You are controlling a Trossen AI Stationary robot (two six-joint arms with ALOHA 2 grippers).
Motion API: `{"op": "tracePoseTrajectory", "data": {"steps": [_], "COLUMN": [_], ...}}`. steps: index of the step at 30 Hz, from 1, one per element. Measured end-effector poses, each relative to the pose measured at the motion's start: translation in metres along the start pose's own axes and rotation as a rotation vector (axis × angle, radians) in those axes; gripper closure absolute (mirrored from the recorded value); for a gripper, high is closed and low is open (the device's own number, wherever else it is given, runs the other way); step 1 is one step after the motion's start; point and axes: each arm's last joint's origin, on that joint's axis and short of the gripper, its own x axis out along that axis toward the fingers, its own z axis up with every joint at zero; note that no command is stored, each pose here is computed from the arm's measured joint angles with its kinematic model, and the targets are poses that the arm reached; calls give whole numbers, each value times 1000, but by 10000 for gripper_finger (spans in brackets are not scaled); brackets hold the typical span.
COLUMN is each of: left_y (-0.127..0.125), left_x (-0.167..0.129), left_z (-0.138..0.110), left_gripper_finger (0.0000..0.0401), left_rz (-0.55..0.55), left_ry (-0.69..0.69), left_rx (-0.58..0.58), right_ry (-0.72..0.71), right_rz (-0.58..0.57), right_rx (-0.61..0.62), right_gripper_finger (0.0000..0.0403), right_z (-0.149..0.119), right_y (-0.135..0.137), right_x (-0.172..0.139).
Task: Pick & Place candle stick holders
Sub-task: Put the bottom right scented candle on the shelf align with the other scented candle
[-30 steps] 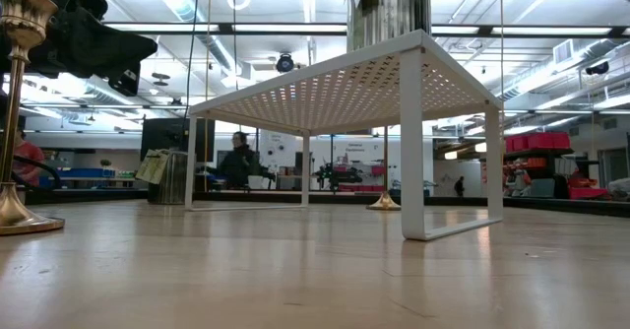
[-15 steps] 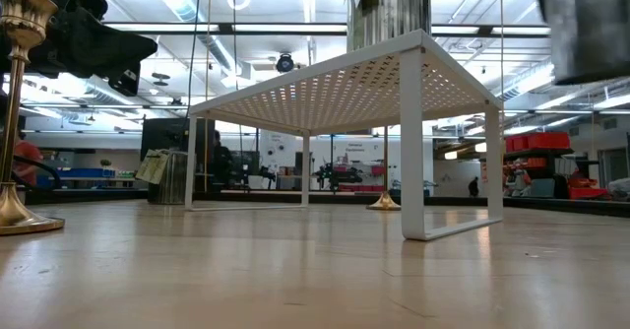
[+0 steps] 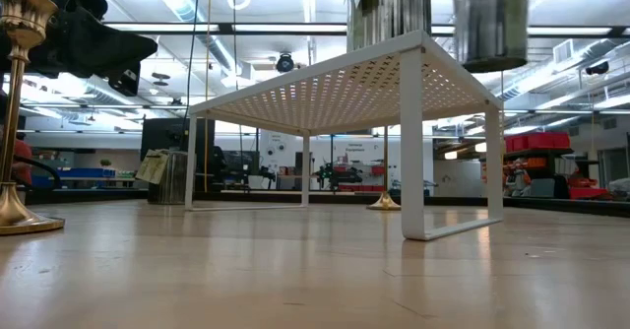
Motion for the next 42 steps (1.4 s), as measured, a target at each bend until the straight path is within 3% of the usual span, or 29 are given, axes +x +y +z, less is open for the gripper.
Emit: {"op": "tracePoseTrajectory", "data": {"steps": [18, 42], "left_y": [0, 0], "left_x": [0, 0], "left_z": [0, 0], "left_gripper_finger": [376, 376], "left_rz": [0, 0], "left_ry": [0, 0], "left_rx": [0, 0], "right_ry": [-62, -94], "right_rz": [-11, 43], "right_rx": [-153, -98], "right_gripper_finger": [36, 36], "right_z": [32, 40], "right_y": [-20, -30], "right_x": [26, 38]}}
